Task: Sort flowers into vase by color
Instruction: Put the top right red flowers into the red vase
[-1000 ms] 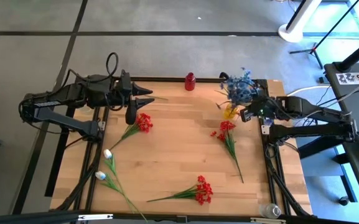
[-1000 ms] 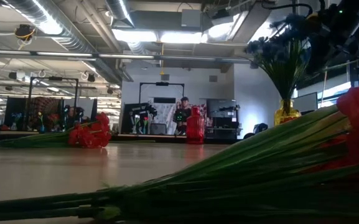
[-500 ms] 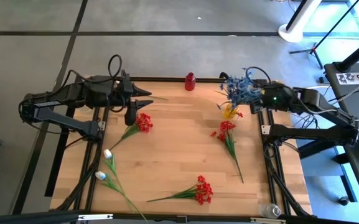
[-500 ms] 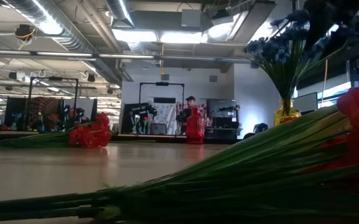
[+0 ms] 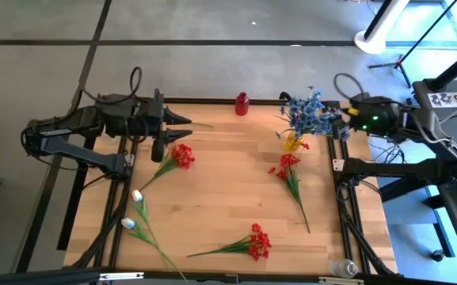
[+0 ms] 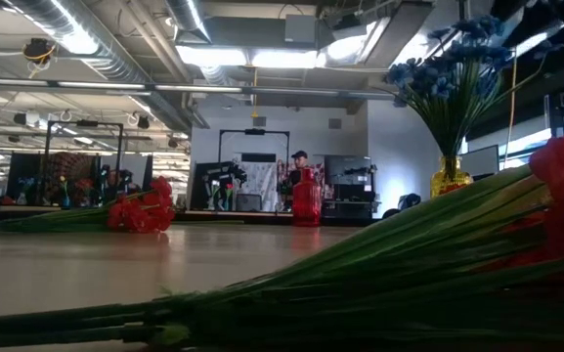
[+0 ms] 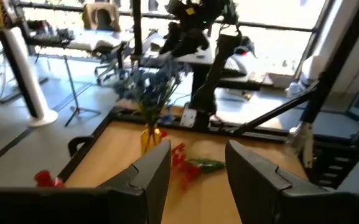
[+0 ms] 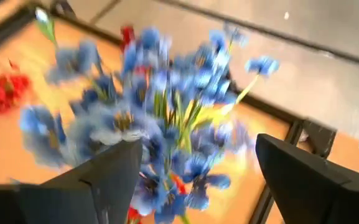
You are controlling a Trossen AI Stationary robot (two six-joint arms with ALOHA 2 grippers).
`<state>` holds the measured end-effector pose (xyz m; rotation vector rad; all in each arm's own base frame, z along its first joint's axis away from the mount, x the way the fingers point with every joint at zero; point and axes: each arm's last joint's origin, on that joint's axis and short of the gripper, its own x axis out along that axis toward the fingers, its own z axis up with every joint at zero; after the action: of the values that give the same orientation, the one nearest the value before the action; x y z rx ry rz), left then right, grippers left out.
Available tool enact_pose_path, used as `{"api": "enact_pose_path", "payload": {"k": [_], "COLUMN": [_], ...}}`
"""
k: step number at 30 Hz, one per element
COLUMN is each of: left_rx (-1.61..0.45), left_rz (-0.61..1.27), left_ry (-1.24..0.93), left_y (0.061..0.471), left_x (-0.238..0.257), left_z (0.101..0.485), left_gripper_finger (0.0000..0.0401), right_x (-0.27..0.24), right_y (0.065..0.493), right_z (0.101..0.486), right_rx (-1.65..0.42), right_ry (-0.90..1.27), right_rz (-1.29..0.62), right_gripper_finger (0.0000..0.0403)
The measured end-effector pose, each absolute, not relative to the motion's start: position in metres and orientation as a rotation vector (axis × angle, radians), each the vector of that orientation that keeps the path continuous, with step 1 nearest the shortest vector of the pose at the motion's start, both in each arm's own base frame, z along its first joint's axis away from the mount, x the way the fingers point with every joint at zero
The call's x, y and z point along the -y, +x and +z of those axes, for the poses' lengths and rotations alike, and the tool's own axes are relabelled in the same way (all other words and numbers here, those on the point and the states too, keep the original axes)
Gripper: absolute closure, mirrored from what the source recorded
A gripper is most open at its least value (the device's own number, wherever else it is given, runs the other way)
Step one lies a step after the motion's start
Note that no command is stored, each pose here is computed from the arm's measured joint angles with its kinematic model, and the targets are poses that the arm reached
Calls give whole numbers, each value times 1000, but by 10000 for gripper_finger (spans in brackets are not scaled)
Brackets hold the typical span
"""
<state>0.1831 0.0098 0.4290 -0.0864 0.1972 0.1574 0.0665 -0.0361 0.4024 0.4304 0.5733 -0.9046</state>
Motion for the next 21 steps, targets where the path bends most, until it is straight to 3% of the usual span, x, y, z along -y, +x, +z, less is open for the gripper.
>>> {"api": "enact_pose_path", "payload": {"k": [7, 12, 16, 21], "left_rx": [-112, -95, -101, -106], "left_rz": [65, 40, 40, 15], "left_ry": [-83, -77, -77, -91], "left_y": [179, 180, 181, 182], "left_x": [-7, -6, -6, -5], "left_z": [439, 440, 440, 439], "left_gripper_finger": [252, 252, 252, 252], "right_x": [34, 33, 33, 16], "right_y": [62, 76, 105, 161], "right_z": [446, 464, 468, 453], "right_rx": [-260, -101, -137, -349], "right_ry": [444, 512, 634, 768], "right_rz": [-824, -576, -292, -24], "right_gripper_finger": [88, 92, 116, 159]}}
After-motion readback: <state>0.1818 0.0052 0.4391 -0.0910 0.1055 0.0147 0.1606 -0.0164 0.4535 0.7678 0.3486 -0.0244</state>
